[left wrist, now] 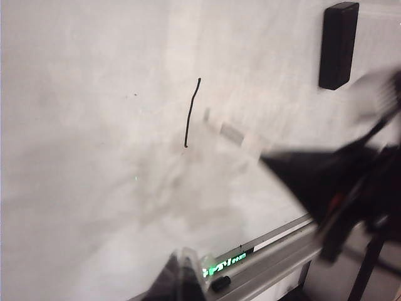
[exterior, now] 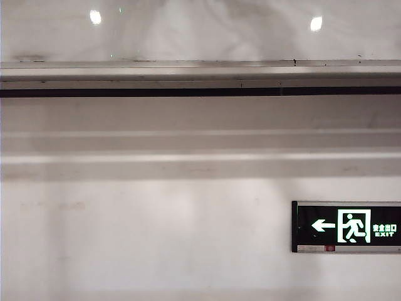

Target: Take a marker from the whiteboard tray, write "Hi!" on the whiteboard, and then put the marker back vertically into the whiteboard tray.

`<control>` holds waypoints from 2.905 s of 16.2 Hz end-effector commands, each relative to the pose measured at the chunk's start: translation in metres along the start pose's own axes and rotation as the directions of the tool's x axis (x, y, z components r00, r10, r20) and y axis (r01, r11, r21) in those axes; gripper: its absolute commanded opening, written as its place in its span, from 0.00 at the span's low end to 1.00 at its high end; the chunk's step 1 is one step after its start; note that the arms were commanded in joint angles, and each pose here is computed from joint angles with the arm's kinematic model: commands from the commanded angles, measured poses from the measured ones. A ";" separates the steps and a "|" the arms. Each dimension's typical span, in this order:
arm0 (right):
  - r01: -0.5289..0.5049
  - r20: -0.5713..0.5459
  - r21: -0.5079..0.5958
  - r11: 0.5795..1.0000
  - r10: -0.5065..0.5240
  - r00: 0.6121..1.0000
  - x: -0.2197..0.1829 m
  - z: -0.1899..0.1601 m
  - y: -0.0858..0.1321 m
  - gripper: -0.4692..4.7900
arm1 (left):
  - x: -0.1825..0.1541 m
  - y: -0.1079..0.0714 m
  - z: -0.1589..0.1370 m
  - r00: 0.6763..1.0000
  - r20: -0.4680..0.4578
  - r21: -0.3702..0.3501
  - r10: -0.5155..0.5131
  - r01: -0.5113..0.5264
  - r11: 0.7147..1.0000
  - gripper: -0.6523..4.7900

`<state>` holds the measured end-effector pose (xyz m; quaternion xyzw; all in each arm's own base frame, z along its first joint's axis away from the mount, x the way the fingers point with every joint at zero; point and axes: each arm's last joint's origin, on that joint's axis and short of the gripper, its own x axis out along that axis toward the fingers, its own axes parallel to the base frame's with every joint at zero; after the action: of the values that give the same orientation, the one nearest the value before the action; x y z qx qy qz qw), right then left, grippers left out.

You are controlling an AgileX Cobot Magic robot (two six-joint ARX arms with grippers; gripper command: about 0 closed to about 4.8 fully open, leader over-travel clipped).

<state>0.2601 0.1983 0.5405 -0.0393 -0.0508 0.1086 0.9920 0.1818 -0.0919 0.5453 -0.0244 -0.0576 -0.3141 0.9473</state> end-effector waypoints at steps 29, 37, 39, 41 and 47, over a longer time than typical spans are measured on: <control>0.024 0.003 -0.037 0.999 -0.024 1.000 0.020 -0.010 -0.013 0.09 | -0.002 -0.001 0.003 1.000 0.014 0.004 -0.005 0.005 1.000 0.11; -0.030 0.016 -0.034 0.999 0.031 0.999 0.019 -0.009 -0.008 0.09 | -0.002 -0.001 0.003 1.000 0.013 0.004 -0.005 0.005 1.000 0.11; -0.019 0.017 -0.033 0.999 0.020 1.000 0.019 -0.009 -0.008 0.09 | -0.002 -0.001 0.003 1.000 0.013 0.004 -0.005 0.005 1.000 0.11; 0.010 0.013 -0.032 0.999 -0.010 1.000 0.020 -0.009 -0.009 0.09 | -0.002 -0.001 0.002 1.000 0.009 0.003 -0.005 0.005 1.000 0.11; 0.047 0.007 -0.034 0.998 -0.047 0.999 0.020 -0.009 -0.011 0.09 | -0.002 -0.001 0.002 1.000 0.006 0.002 -0.005 0.005 1.000 0.11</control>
<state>0.2846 0.1940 0.5299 -0.0615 -0.0458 0.0904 0.9929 0.1818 -0.0919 0.5447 -0.0239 -0.0540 -0.3143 0.9475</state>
